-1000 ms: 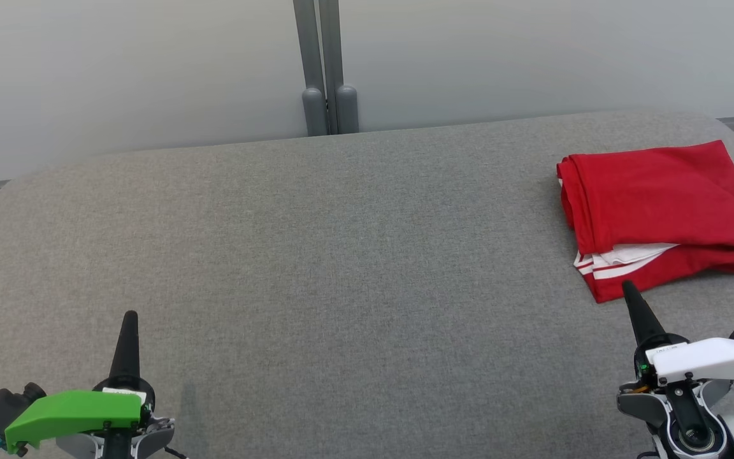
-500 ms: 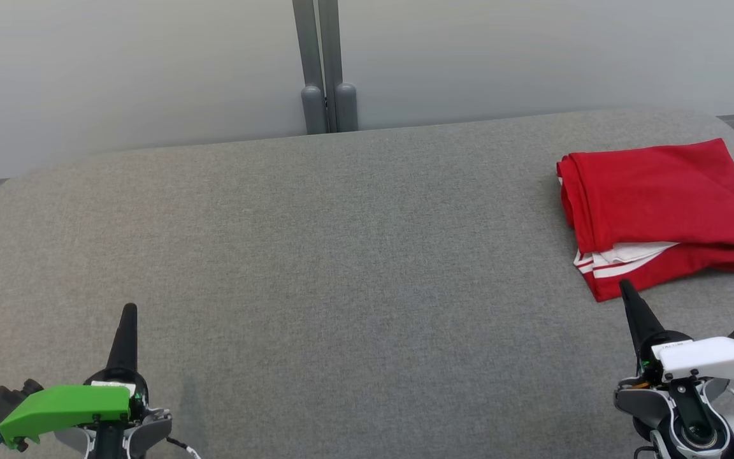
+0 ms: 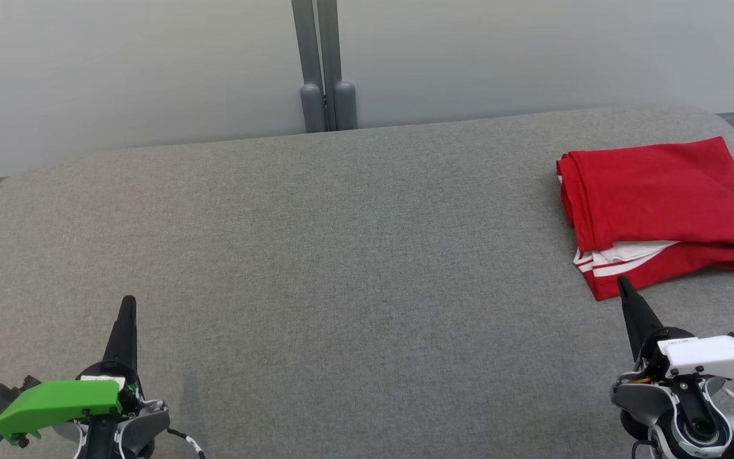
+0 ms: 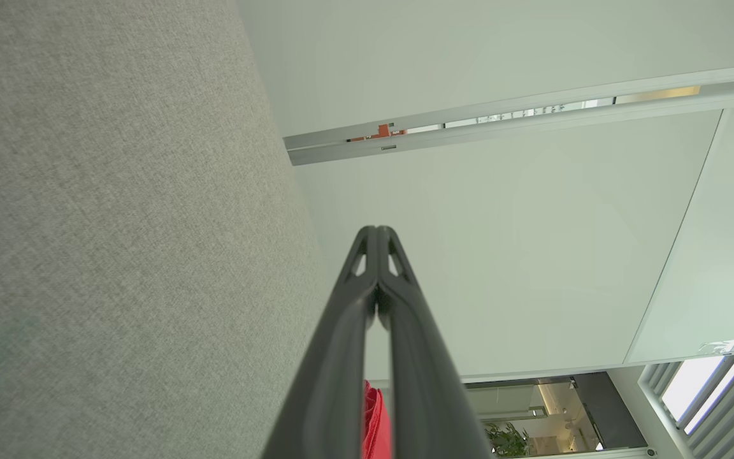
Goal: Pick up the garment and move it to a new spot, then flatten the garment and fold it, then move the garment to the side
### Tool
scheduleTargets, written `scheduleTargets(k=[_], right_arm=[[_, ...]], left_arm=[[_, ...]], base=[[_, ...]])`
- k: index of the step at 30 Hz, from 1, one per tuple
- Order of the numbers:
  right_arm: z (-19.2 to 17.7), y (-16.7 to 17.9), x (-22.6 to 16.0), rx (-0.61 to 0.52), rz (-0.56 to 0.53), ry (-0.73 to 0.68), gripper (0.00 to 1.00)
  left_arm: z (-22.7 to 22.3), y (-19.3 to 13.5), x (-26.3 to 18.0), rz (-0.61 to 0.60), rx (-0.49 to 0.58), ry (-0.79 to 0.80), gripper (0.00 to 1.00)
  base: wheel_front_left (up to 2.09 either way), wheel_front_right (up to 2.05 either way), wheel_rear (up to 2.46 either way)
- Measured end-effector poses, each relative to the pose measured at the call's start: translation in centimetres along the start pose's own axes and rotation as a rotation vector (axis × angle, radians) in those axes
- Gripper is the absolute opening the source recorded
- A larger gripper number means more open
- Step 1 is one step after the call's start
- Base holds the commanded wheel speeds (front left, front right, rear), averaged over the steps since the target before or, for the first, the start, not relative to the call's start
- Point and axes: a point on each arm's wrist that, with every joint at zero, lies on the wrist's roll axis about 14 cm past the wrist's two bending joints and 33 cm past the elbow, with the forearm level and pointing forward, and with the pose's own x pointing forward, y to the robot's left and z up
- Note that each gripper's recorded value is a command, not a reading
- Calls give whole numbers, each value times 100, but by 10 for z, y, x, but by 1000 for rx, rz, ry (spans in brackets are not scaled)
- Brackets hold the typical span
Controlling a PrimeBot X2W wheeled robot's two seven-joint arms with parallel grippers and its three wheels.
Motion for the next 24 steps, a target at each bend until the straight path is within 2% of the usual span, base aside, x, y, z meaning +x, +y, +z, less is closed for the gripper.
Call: scheduleTargets(k=[17,24], right_arm=[[-1,0,1,112,5,-1,0],[-1,0,1,114,6,-1,0]], left_arm=[[0,-5,4,-21,-111,7,0],[0,-6,4,-22,-112,7,0]], base=[[0,0,0],[0,0,0]])
